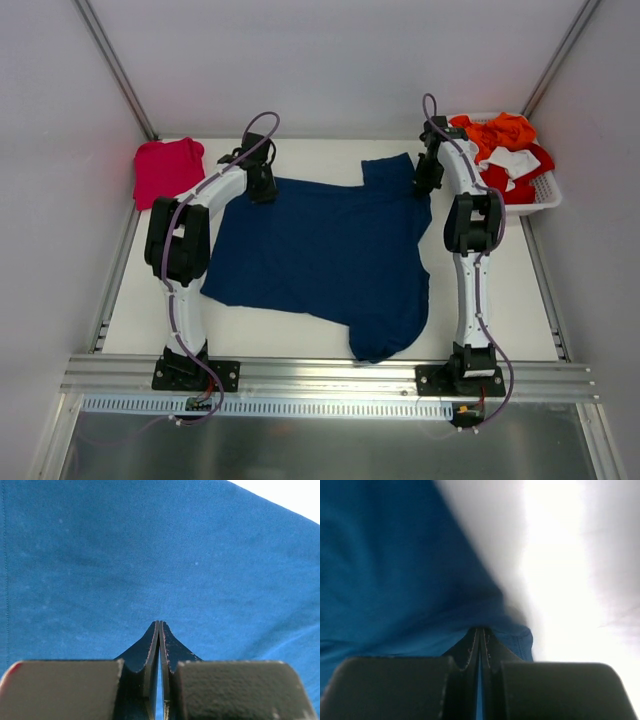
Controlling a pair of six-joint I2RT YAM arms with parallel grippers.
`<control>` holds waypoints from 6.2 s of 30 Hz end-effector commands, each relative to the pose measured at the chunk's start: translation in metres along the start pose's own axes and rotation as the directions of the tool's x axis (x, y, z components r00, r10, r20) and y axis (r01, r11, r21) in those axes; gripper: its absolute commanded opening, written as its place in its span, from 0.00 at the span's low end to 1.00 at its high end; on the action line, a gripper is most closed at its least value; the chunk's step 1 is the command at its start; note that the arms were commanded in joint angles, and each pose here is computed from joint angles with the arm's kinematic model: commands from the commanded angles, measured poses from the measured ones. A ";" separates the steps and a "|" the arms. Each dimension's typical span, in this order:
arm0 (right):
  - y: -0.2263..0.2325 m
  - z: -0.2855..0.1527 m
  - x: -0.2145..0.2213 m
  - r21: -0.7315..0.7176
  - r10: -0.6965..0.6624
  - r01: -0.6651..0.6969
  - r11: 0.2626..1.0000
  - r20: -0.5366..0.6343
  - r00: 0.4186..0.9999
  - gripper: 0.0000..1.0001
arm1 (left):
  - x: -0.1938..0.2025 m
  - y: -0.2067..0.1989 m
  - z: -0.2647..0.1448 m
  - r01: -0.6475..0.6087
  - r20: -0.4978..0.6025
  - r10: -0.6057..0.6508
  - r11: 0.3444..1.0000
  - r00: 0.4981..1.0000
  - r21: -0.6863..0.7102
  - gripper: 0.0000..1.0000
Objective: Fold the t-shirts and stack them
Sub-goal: Flatten out the tshirt, then grap the side of the flattened tshirt furthest away from the robot with both arms
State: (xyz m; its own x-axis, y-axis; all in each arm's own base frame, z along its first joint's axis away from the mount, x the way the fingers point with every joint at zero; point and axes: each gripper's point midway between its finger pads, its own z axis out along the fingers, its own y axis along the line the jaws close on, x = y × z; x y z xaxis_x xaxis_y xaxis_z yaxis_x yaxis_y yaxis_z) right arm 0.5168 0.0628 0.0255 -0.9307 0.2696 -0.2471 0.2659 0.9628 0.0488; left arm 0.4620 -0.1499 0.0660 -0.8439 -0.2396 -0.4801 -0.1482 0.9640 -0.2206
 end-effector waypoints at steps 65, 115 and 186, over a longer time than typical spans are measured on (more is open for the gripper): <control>0.115 -0.088 -0.072 -0.570 0.069 0.089 0.817 0.251 0.965 0.65 | -0.103 0.026 0.012 0.215 0.022 -0.231 0.933 0.973 0.288 0.98; 0.088 -0.052 -0.031 -0.312 -0.083 0.142 0.939 0.195 0.977 0.74 | -0.120 0.018 0.029 0.140 0.044 -0.168 0.920 0.985 0.367 0.94; 0.015 -0.036 -0.031 -0.049 -0.136 0.144 0.988 0.132 0.982 0.86 | -0.104 0.074 0.039 -0.162 -0.043 0.156 0.960 0.987 -0.227 0.99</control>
State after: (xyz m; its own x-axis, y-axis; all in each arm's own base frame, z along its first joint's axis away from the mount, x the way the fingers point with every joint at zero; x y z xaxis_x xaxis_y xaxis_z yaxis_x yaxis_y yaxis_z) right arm 0.5349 0.0650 0.0640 -0.9243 0.1111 -0.3651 0.1085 0.9937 0.0278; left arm 0.5471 -0.0569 0.0666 -0.8931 -0.1172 -0.4344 -0.1524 0.9872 0.0469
